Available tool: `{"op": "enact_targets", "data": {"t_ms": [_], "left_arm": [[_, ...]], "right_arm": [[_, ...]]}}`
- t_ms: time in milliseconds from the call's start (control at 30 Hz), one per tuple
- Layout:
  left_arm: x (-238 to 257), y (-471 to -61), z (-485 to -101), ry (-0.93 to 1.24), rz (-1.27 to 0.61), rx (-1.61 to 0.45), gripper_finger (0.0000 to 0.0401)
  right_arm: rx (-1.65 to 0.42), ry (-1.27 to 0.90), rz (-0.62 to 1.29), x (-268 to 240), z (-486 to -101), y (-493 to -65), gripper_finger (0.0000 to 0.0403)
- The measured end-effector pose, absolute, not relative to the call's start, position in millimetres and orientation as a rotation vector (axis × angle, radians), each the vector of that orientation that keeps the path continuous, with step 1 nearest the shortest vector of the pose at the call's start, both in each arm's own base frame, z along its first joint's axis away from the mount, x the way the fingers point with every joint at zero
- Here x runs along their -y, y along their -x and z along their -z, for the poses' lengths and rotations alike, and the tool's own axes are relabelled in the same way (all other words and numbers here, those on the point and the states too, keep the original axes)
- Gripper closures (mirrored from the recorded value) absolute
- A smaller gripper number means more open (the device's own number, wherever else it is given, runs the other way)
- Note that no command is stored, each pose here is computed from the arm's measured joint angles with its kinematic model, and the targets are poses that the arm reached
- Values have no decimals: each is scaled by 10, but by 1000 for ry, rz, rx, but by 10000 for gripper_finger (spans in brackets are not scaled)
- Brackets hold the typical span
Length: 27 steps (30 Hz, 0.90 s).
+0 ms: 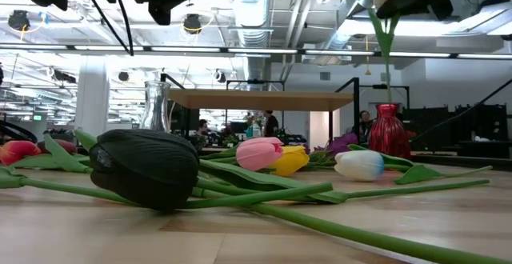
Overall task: Pick and place flowers into a vace then onto a shelf
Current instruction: Put the bottom white flower into the red vase
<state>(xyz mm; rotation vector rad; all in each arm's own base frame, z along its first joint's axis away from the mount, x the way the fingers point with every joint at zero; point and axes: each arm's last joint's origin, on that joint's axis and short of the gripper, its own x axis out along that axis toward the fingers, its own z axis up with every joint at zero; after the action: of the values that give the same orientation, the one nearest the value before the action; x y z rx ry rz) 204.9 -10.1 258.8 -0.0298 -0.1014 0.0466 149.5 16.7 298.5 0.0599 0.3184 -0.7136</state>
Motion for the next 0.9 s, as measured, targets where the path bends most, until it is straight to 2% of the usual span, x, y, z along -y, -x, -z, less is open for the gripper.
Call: {"op": "enact_targets", "data": {"t_ms": [633,900], "left_arm": [[206,-2041,-2587,46,5,100,223],[209,-2042,-2584,44,7,97,223]], "right_arm": [[-541,12,819,-229,-2528,-1908,365],[-655,-3,787,-178,-2387,-2016,363]]}}
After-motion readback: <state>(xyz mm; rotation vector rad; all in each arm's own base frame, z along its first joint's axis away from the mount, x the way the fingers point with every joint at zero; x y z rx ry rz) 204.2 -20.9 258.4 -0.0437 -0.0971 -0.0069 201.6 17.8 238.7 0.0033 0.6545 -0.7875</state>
